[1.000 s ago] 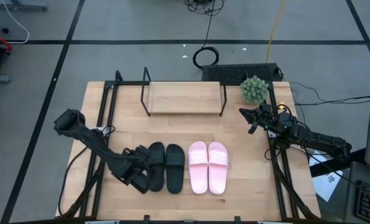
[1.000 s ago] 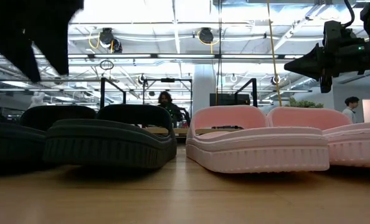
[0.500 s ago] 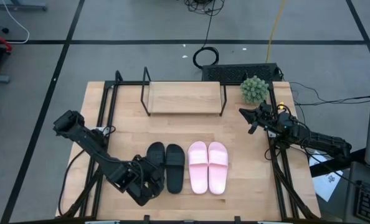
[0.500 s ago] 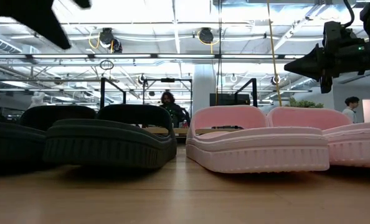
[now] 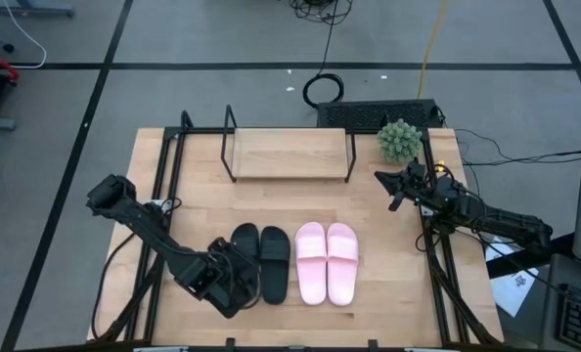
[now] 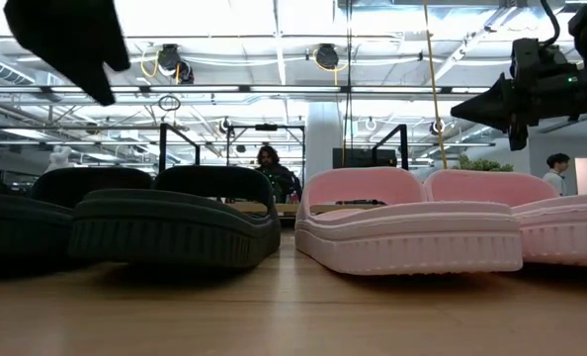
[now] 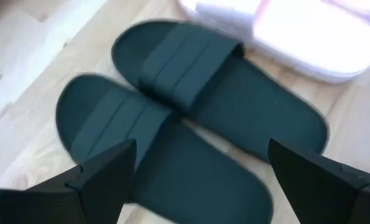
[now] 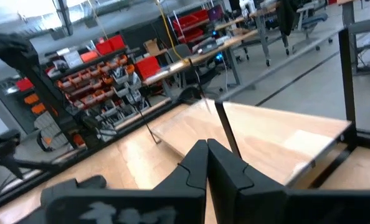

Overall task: Pick and place slides into the shelf
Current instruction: Put the left black slipper on the shelf

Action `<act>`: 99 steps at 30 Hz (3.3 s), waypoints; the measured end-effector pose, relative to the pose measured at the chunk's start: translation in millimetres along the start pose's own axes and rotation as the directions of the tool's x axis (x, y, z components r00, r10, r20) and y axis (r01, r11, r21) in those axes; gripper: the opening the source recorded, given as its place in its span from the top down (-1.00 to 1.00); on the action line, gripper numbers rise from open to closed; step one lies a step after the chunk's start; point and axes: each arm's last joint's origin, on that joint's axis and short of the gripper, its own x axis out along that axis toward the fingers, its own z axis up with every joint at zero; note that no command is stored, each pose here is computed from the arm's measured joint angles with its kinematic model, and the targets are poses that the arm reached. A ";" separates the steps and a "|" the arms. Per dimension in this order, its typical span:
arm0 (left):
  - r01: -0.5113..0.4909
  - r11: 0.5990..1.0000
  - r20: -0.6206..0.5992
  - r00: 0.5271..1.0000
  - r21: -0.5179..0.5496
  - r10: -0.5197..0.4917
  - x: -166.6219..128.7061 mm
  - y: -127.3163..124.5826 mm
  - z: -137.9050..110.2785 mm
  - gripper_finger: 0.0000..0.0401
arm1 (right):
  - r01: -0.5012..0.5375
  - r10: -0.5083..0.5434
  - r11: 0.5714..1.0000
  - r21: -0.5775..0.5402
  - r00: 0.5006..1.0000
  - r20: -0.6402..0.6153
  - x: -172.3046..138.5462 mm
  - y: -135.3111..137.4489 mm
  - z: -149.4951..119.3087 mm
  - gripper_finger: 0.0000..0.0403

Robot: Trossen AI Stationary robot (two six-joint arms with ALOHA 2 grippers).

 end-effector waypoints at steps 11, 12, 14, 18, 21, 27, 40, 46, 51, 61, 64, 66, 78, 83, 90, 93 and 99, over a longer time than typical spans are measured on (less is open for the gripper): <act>-0.269 0.959 -0.099 0.956 0.087 0.277 25.2 14.7 -13.0 -0.82 | -0.004 0.004 1.000 0.009 1.000 0.012 0.9 -0.2 -1.0 1.00; -0.268 0.959 -0.097 0.956 0.093 0.277 25.9 14.8 -12.2 -0.82 | -0.004 0.004 1.000 0.009 1.000 0.011 0.9 -0.2 -1.0 1.00; -0.266 0.957 -0.095 0.956 0.117 0.277 27.9 14.5 -11.3 -0.82 | -0.006 0.006 1.000 0.008 1.000 0.020 0.9 0.0 -0.2 1.00; -0.267 0.956 -0.095 0.956 0.120 0.279 31.3 13.5 -11.1 -0.82 | -0.021 0.021 1.000 -0.006 0.998 0.065 0.7 1.7 4.1 1.00; -0.264 0.957 -0.095 0.957 0.123 0.276 33.7 12.2 -10.9 -0.82 | -0.025 0.026 1.000 -0.015 0.996 0.087 0.5 2.4 6.1 1.00; -0.282 0.946 -0.094 0.950 0.160 0.299 37.8 16.1 -6.5 -0.82 | -0.027 0.029 0.999 -0.026 0.995 0.092 0.4 2.6 6.7 1.00; -0.302 0.935 -0.081 0.944 0.187 0.321 54.7 26.4 -4.1 -0.82 | -0.031 0.033 0.999 -0.025 0.995 0.094 0.4 2.8 6.9 1.00; -0.300 0.936 -0.084 0.944 0.186 0.319 54.5 26.1 -4.5 -0.82 | -0.032 0.034 0.999 -0.025 0.995 0.094 0.4 2.9 6.9 1.00; -0.337 0.907 -0.100 0.923 0.251 0.371 68.2 26.2 -9.8 -0.82 | -0.032 0.034 0.999 -0.025 0.995 0.094 0.4 2.9 6.9 1.00; -0.400 0.888 -0.096 0.898 0.227 0.429 81.0 27.0 -10.3 -0.82 | -0.034 0.036 0.999 -0.025 0.996 0.087 0.9 2.9 6.3 1.00; -0.438 0.868 -0.087 0.880 0.235 0.467 77.7 31.7 -9.2 -0.82 | -0.034 0.036 0.999 -0.024 0.996 0.087 0.9 2.9 6.4 1.00; -0.470 0.847 -0.094 0.859 0.248 0.503 75.9 35.5 -10.1 -0.82 | -0.034 0.036 0.999 -0.024 0.995 0.088 0.9 2.9 6.4 1.00; -0.452 0.868 -0.084 0.875 0.205 0.476 78.0 32.6 -9.1 -0.82 | -0.034 0.036 0.999 -0.024 0.995 0.088 0.9 2.9 6.4 1.00; -0.431 0.883 -0.104 0.885 0.185 0.453 79.0 30.5 -9.4 -0.82 | -0.034 0.036 0.999 -0.024 0.996 0.087 0.9 2.9 6.3 1.00; -0.435 0.886 -0.101 0.886 0.160 0.453 79.5 30.8 -8.5 -0.82 | -0.034 0.036 0.999 -0.024 0.996 0.087 0.9 2.9 6.3 1.00; -0.437 0.884 -0.100 0.884 0.165 0.456 79.8 31.3 -7.8 -0.82 | -0.034 0.036 0.999 -0.024 0.996 0.087 0.9 2.9 6.3 1.00; -0.452 0.874 -0.093 0.877 0.177 0.472 78.9 32.9 -7.9 -0.82 | -0.034 0.036 0.999 -0.024 0.996 0.087 0.9 2.9 6.3 1.00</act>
